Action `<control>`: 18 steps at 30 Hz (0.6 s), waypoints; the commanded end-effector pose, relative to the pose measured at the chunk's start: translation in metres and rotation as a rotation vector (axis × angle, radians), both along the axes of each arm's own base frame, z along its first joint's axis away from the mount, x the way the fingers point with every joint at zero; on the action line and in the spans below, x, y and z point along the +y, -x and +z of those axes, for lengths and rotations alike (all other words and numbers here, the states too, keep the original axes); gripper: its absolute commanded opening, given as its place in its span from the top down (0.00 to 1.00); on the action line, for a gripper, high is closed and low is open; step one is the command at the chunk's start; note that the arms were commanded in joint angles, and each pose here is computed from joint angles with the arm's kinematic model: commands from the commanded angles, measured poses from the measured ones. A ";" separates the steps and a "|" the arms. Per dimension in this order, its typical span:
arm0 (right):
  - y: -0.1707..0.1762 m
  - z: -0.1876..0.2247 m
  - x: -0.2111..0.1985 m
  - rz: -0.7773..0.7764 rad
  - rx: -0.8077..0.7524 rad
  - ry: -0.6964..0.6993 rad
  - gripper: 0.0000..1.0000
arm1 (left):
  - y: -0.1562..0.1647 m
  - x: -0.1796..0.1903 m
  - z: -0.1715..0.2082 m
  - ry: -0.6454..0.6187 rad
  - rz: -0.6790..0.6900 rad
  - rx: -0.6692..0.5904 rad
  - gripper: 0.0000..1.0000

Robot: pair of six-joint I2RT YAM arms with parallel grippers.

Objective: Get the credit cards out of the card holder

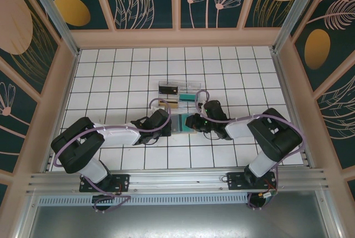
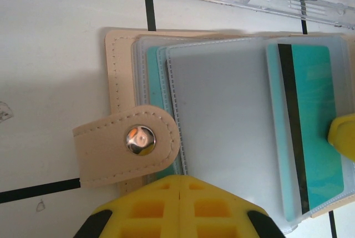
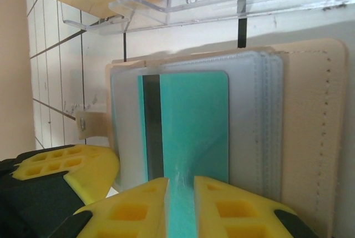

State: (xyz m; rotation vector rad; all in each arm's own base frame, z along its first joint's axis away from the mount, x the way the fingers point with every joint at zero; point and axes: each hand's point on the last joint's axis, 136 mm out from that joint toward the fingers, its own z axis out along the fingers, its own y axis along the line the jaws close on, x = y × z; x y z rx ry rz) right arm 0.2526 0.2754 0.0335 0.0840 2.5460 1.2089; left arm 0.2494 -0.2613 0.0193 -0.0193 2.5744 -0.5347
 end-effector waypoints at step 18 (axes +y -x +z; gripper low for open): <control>-0.004 0.012 -0.017 -0.030 -0.086 0.099 0.79 | -0.006 -0.024 0.041 0.013 -0.083 -0.057 0.95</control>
